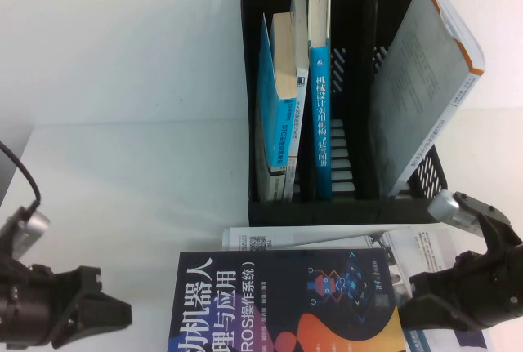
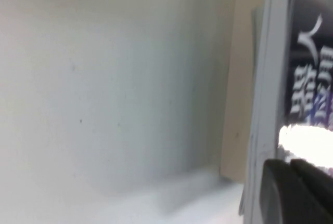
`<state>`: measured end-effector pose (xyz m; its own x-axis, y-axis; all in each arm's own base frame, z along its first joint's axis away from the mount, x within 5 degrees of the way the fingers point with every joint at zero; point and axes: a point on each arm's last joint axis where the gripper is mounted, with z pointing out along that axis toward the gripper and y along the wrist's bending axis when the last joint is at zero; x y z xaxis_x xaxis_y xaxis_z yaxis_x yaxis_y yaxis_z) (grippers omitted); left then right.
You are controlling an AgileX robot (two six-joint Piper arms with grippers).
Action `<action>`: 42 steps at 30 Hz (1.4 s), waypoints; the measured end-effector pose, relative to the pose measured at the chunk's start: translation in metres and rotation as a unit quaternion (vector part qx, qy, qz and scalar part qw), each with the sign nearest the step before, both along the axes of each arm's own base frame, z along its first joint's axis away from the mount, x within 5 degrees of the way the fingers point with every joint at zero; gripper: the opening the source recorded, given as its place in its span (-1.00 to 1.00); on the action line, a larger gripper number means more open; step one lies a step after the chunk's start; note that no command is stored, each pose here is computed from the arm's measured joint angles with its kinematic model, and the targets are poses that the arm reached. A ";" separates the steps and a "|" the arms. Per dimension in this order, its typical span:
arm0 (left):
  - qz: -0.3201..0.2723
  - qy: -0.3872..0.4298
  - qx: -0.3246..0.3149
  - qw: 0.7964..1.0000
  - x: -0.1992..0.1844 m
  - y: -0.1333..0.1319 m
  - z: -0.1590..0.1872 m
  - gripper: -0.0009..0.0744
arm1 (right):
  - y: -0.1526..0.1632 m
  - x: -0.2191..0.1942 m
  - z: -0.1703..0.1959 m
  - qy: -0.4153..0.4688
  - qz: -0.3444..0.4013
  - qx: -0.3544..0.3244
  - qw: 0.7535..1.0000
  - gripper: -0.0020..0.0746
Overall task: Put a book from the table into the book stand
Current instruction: Push book with right arm, then pick up the book with your left arm
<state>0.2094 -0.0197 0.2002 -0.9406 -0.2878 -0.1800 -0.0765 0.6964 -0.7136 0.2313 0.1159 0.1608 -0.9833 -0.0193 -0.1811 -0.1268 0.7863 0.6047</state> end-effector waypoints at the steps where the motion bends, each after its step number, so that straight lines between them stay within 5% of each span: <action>1: -0.011 0.008 -0.005 1.000 0.001 0.000 -0.005 -0.99 | 0.000 0.000 0.000 0.000 0.000 0.000 1.000 -0.96; 13: -0.028 0.034 -0.050 0.998 0.014 -0.003 -0.030 -0.87 | 0.001 -0.001 0.000 0.001 0.012 0.004 1.000 -0.96; 16: -0.020 0.019 -0.059 0.998 0.017 -0.003 -0.028 -0.51 | 0.001 -0.002 -0.001 0.005 0.018 0.006 1.000 -0.96; 20: -0.018 0.010 -0.064 0.998 0.018 -0.004 -0.027 0.31 | 0.002 -0.003 -0.001 0.009 0.021 0.007 1.000 -0.96; 24: -0.010 0.008 -0.071 0.997 0.020 -0.004 -0.026 0.74 | 0.002 -0.003 -0.001 0.010 0.023 0.008 1.000 -0.96; 42: -0.049 -0.016 -0.046 0.998 0.023 -0.030 -0.030 0.83 | 0.002 -0.003 -0.001 -0.005 0.043 0.006 0.999 -0.96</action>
<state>0.2321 -0.0493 0.1703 -0.9592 -0.2110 -0.1883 0.0133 0.6314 -0.7753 0.2278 0.1178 0.1600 -0.9760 -0.1017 -0.1924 -0.2004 0.7649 0.6122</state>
